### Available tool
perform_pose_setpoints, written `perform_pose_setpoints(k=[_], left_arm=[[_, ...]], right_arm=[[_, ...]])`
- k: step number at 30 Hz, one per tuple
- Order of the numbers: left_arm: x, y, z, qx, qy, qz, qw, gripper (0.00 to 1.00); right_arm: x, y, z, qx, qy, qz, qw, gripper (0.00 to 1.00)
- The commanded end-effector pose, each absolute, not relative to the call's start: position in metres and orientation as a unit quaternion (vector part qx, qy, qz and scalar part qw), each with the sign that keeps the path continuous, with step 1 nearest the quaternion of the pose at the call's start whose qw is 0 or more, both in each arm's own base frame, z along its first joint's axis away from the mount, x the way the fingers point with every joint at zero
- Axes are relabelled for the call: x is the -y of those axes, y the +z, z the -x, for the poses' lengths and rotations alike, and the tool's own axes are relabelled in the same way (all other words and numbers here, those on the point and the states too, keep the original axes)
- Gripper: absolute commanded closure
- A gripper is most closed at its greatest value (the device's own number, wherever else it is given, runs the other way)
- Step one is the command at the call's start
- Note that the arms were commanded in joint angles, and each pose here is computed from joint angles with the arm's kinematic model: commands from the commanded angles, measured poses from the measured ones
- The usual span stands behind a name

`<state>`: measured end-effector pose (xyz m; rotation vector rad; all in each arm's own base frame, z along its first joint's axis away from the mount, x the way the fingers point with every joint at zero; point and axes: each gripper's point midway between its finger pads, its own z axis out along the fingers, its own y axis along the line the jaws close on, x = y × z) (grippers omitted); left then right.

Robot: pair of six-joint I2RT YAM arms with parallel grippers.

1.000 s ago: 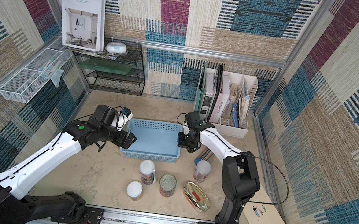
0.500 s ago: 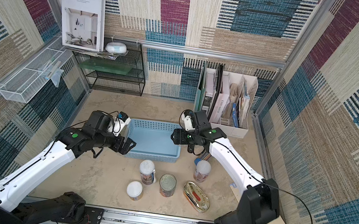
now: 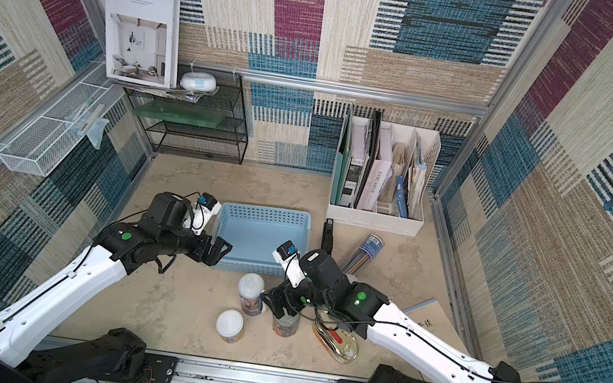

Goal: Put the canned food in the basket
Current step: Pick up the canned food from the center of the board.

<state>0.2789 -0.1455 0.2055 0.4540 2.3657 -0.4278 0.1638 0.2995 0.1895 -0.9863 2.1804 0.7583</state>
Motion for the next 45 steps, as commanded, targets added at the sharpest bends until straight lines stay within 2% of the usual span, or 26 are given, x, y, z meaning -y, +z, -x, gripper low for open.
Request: perform_pose_setpoints(k=[1, 7, 16, 26, 32, 37, 45], left_arm=[[0.148, 0.205, -0.28, -0.909, -0.17, -0.171, 0.339, 0.01], [0.144, 0.203, -0.281, -0.912, -0.159, -0.17, 0.339, 0.01], [0.141, 0.201, -0.283, -0.913, -0.15, -0.165, 0.34, 0.01], [0.14, 0.2, -0.282, -0.915, -0.146, -0.166, 0.337, 0.01], [0.139, 0.2, -0.283, -0.915, -0.145, -0.165, 0.338, 0.01], [0.139, 0.199, -0.282, -0.916, -0.144, -0.165, 0.337, 0.01], [0.138, 0.211, -0.276, -0.916, -0.153, -0.151, 0.338, 0.01]], right_arm=[[-0.312, 0.186, -0.167, -0.817, 0.265, 0.388, 0.335, 0.03], [-0.332, 0.175, -0.158, -0.803, 0.26, 0.422, 0.331, 0.01], [-0.337, 0.148, -0.175, -0.823, 0.208, 0.418, 0.322, 0.0], [-0.355, 0.139, -0.193, -0.826, 0.191, 0.411, 0.334, 0.01], [-0.357, 0.133, -0.198, -0.832, 0.181, 0.407, 0.331, 0.16], [-0.357, 0.146, -0.199, -0.829, 0.188, 0.4, 0.343, 0.41], [-0.367, 0.212, -0.201, -0.802, 0.229, 0.391, 0.389, 0.52]])
